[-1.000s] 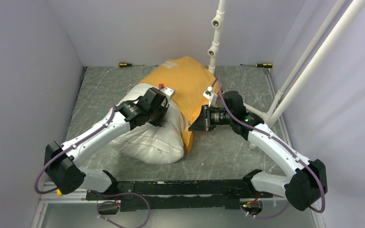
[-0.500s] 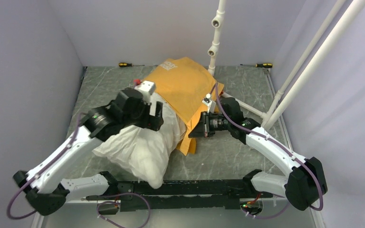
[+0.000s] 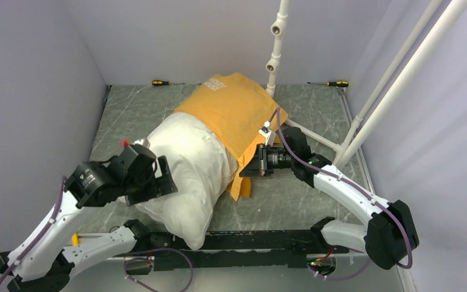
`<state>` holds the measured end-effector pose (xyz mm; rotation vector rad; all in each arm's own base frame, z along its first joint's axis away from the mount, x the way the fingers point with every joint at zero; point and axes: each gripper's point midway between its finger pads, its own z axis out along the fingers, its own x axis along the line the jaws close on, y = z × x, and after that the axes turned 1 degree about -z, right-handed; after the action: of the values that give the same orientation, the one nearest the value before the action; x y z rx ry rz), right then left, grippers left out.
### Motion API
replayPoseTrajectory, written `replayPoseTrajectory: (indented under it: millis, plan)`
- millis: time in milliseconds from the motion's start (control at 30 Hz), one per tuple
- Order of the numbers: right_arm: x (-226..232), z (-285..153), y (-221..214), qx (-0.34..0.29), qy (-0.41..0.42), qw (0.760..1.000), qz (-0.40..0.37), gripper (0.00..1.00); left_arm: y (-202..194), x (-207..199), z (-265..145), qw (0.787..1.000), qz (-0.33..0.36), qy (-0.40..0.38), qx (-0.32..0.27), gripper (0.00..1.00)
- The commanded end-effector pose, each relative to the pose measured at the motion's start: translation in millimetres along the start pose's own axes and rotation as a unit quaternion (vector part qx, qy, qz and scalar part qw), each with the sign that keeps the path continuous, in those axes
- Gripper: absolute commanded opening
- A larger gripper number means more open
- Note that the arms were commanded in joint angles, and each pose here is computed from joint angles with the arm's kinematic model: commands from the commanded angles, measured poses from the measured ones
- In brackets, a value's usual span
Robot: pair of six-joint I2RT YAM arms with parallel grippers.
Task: Put the pillow into the pillowcase
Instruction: Stuff the pillow into the pillowcase.
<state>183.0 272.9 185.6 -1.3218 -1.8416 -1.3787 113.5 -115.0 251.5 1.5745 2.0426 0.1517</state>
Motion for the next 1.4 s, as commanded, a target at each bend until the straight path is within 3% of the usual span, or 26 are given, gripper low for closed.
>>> replayPoseTrajectory:
  millis: [0, 133, 167, 200, 267, 333, 367, 533, 667, 800, 967, 1167, 1267, 1367]
  plan:
    - [20, 0, -3, 0.009, 0.049, 0.999, -0.015, 0.0, -30, 15, 32, 0.997, -0.06, 0.018, 0.038, 0.99]
    - [23, 1, 0, 0.008, 0.055, 0.998, -0.014, 0.0, -8, -49, 75, 0.99, -0.023, -0.137, -0.014, 0.99]
    - [26, 2, 0, 0.009, 0.061, 0.998, -0.012, 0.0, -2, -64, 84, 0.984, -0.013, -0.174, -0.025, 0.94]
    - [33, 2, 2, 0.007, 0.076, 0.997, -0.015, 0.0, 10, -82, 91, 0.975, -0.013, -0.218, -0.04, 0.84]
    - [46, 4, 4, 0.009, 0.1, 0.995, -0.018, 0.0, 25, -112, 107, 0.951, -0.008, -0.303, -0.052, 0.51]
    - [66, 5, 2, 0.02, 0.131, 0.991, -0.025, 0.0, 52, -135, 113, 0.928, -0.018, -0.365, -0.076, 0.04]
    - [77, 5, 2, 0.027, 0.146, 0.988, -0.032, 0.0, 69, -145, 112, 0.917, -0.016, -0.388, -0.091, 0.0]
    - [130, 8, -12, 0.068, 0.192, 0.976, -0.083, 0.0, 132, -204, 66, 0.875, 0.086, -0.448, -0.161, 0.0]
    - [182, -2, -23, 0.084, 0.272, 0.95, -0.126, 0.0, 162, -223, 28, 0.843, 0.13, -0.465, -0.236, 0.0]
    - [221, -19, -33, 0.098, 0.347, 0.917, -0.17, 0.0, 166, -217, 38, 0.855, 0.15, -0.432, -0.244, 0.0]
    - [207, -3, -40, 0.121, 0.323, 0.924, -0.168, 0.0, 132, -215, 83, 0.873, 0.165, -0.405, -0.215, 0.0]
    - [216, -16, -92, 0.194, 0.388, 0.883, -0.181, 0.0, 101, -173, 140, 0.897, 0.158, -0.349, -0.219, 0.0]
    - [205, -7, -103, 0.208, 0.36, 0.89, -0.184, 0.0, 87, -168, 163, 0.902, 0.176, -0.343, -0.193, 0.0]
    - [174, 22, -102, 0.206, 0.275, 0.923, -0.17, 0.0, 53, -184, 182, 0.896, 0.197, -0.373, -0.141, 0.0]
